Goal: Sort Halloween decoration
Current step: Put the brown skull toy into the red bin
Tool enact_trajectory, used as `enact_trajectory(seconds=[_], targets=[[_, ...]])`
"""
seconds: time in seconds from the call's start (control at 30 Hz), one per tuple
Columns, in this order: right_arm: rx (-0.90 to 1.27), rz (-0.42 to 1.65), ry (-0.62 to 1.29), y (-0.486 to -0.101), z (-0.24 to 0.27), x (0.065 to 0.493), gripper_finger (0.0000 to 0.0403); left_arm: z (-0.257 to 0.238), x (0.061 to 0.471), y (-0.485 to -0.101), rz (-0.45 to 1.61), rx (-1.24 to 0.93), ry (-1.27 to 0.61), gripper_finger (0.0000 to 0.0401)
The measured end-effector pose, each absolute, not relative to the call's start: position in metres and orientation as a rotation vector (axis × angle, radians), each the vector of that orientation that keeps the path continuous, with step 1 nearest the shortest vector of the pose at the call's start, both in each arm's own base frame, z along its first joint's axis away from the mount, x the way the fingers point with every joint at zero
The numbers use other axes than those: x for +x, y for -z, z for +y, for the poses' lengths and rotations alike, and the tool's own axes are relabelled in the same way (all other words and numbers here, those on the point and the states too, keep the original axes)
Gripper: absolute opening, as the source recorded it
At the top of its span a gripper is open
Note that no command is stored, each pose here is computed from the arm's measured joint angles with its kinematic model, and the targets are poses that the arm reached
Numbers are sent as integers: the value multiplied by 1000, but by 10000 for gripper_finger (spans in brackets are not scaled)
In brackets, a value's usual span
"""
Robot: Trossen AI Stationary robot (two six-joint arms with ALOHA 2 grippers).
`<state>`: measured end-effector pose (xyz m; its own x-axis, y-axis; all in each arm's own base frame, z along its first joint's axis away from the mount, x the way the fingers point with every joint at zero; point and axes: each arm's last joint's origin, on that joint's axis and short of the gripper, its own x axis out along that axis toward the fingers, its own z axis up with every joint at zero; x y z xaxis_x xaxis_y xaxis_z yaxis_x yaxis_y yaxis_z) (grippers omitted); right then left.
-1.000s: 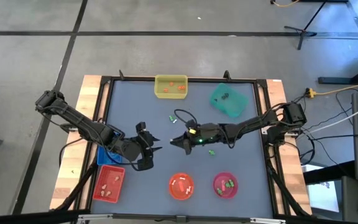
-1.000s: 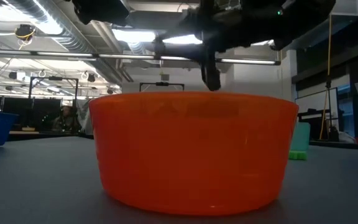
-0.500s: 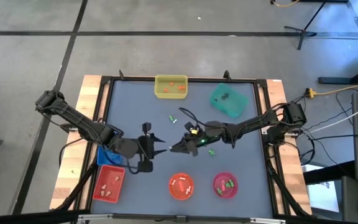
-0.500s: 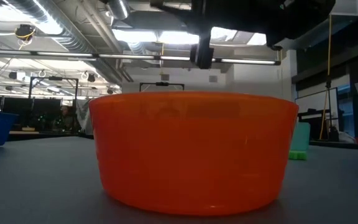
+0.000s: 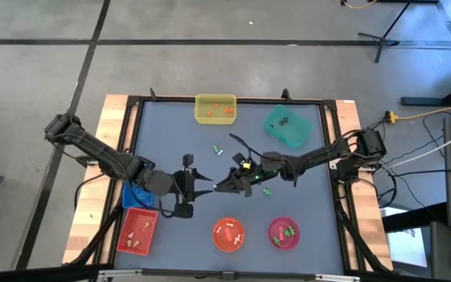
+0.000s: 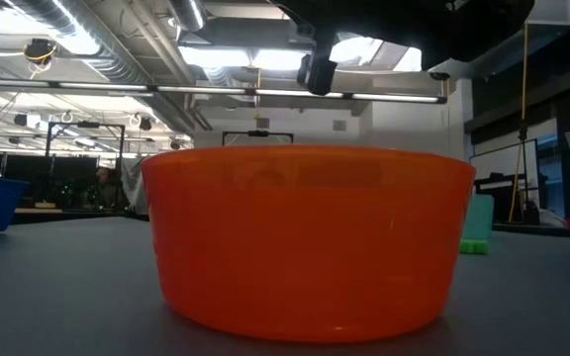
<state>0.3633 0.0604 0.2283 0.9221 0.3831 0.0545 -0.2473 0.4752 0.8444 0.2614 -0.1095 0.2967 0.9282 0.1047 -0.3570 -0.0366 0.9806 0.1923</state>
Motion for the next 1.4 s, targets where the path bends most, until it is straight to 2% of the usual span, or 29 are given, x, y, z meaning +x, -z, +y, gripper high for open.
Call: enact_trajectory(seconds=[0.3,0.63,0.93,1.4], targets=[[999,149,-387,-228,60,363,72,-105,265,-296,389,152,16,143],[999,149,-387,-228,61,363,72,-98,271,-293,397,148,-15,183],[1000,146,-379,-228,60,363,72,-103,282,-280,417,253,5,183],[1003,131,-352,-228,59,364,72,-102,284,-284,378,275,-15,183]])
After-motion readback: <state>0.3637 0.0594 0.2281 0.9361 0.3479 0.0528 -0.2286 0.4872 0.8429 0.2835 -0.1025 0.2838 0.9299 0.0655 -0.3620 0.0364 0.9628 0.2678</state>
